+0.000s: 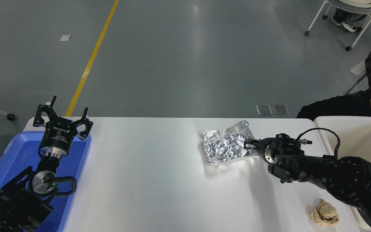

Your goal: Pick up foil plate and place in dustbin

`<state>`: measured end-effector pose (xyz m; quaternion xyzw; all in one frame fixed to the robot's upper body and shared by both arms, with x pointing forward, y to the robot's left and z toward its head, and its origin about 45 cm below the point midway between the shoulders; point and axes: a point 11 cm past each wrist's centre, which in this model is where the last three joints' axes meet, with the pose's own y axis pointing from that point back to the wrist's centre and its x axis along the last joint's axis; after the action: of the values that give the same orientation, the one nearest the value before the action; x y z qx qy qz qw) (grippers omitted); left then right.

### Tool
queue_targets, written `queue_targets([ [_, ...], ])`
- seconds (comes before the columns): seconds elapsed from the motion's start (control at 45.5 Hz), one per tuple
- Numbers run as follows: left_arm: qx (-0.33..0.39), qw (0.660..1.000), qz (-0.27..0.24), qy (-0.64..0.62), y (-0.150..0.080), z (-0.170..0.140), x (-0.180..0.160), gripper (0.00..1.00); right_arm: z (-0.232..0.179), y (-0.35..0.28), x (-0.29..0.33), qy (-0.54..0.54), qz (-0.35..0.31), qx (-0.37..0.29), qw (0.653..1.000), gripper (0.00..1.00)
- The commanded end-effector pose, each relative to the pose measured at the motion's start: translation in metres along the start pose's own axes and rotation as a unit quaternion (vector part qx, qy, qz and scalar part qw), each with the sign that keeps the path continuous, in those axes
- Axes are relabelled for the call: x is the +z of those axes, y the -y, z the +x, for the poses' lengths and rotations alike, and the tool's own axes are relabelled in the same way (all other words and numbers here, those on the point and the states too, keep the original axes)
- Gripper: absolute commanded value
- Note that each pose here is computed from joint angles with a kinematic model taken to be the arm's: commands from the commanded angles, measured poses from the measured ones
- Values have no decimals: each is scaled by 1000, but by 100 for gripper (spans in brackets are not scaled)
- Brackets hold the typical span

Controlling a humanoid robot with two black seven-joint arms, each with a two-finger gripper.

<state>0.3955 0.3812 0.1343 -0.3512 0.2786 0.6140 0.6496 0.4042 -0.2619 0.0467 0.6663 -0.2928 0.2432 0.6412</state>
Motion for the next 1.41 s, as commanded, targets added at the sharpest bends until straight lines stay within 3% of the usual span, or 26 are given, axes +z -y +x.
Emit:
queue_targets([
  [0.0,0,1000,0,0,0,0,1,100,-1,0,-1,-13,2,-3,1000,0],
  [0.198,0,1000,1,0,0,0,0,100,26,-6,-27,-39,41,-3,998,0],
  [0.352,0,1000,0,0,0,0,0,100,88,-39,4,-41,30,-26,998,0],
  [0.703,1,1000,1,1,-1,1,0,100,192,-182,27,12,66,-151,986,0],
  [0.901,1,1000,1,1,-1,1,0,100,234,-237,6,-8,92,-158,983,0],
  [1.099,1,1000,1,1,-1,1,0,100,263,-278,-5,-38,88,-136,986,0],
  [1.385,1,1000,1,1,-1,1,0,100,271,-305,1,-53,64,-130,988,0],
])
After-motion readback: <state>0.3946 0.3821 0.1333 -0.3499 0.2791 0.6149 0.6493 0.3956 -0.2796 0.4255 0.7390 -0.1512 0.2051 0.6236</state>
